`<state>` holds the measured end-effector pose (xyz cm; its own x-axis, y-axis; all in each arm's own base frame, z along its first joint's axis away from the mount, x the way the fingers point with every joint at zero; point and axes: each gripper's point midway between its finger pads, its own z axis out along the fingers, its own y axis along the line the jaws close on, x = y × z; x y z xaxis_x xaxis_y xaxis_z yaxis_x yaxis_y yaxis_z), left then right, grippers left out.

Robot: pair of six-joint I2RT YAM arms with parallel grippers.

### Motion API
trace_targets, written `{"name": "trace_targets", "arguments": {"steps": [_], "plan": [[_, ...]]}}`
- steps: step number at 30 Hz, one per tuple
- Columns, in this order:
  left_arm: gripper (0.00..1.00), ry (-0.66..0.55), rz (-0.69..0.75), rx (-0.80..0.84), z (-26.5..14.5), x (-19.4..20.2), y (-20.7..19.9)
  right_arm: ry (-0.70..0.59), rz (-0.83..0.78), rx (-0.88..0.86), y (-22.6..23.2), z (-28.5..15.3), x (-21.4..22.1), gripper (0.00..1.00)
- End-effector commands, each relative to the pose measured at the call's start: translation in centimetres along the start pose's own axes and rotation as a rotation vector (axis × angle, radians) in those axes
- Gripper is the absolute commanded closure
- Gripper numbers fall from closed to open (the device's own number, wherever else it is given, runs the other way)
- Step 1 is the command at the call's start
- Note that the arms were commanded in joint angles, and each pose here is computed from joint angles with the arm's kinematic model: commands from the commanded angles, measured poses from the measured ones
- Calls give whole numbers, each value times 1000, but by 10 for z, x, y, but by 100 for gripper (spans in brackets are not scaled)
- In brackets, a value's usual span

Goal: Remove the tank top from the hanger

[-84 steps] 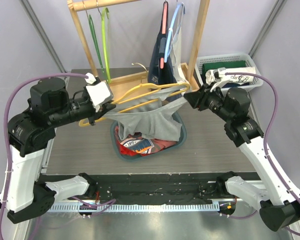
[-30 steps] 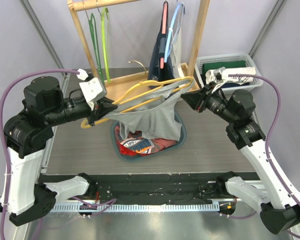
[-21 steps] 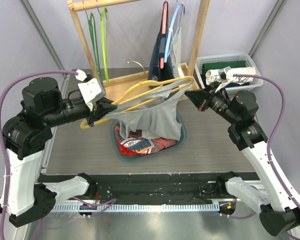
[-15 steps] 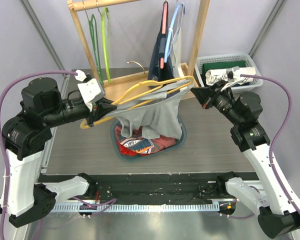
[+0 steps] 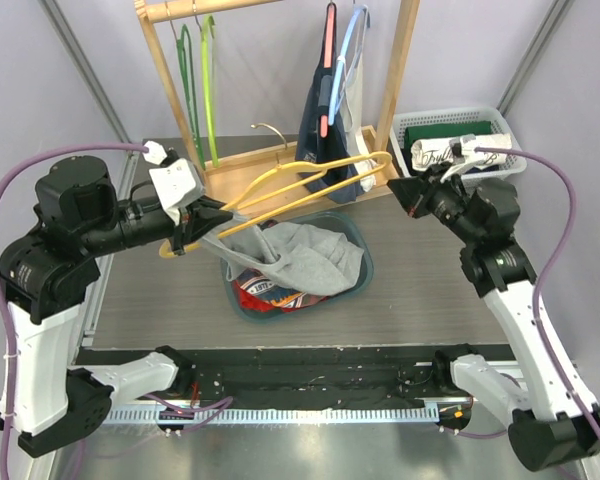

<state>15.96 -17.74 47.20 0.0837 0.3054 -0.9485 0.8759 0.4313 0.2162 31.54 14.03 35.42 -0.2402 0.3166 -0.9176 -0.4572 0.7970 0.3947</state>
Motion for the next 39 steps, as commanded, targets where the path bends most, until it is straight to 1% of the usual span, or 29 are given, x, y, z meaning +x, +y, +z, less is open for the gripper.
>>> {"name": "trace_targets", "arguments": {"steps": [1,2,3,4,5,6,8,9,10,12,13,14,17,19,22,24,31,39], "plan": [[89,-74,43,41,4,-23,-1,-128,-297,-199,57,-52,-46,77],[89,-74,41,52,8,-23,-1,-120,-333,-248,68,-60,-45,65],[89,-65,38,74,14,-20,-1,-96,-343,-242,68,-66,-41,62],[89,-53,34,90,20,-16,-2,-126,-369,-250,77,-81,-51,59],[90,-43,37,105,24,-13,-2,-131,-415,-253,79,-88,-52,56],[91,-27,43,125,29,-7,-3,-116,-423,-254,81,-95,-50,51],[92,-2,82,194,33,6,-12,-159,-482,-270,95,-116,-65,46],[93,5,90,224,34,9,-17,-146,-487,-316,105,-122,-64,45],[93,21,117,290,34,17,-26,-174,-507,-357,120,-133,-76,44],[96,27,129,351,33,22,-36,-126,-499,-478,139,-137,-71,42],[96,49,120,393,30,29,-43,-127,-507,-521,148,-142,-75,41],[97,26,157,449,27,29,-52,-119,-508,-550,153,-143,-75,40],[98,21,160,526,19,34,-67,-82,-503,-634,163,-143,-70,39],[98,12,156,539,16,33,-71,-38,-473,-726,171,-144,-60,39],[97,-5,149,548,16,29,-73,0,-434,-801,175,-141,-50,41],[97,-12,130,548,16,26,-73,14,-416,-822,175,-139,-46,43],[98,-29,97,504,32,16,-59,46,-394,-862,180,-136,-41,44],[97,-14,81,473,48,13,-45,107,-379,-888,182,-127,-28,47]]}}
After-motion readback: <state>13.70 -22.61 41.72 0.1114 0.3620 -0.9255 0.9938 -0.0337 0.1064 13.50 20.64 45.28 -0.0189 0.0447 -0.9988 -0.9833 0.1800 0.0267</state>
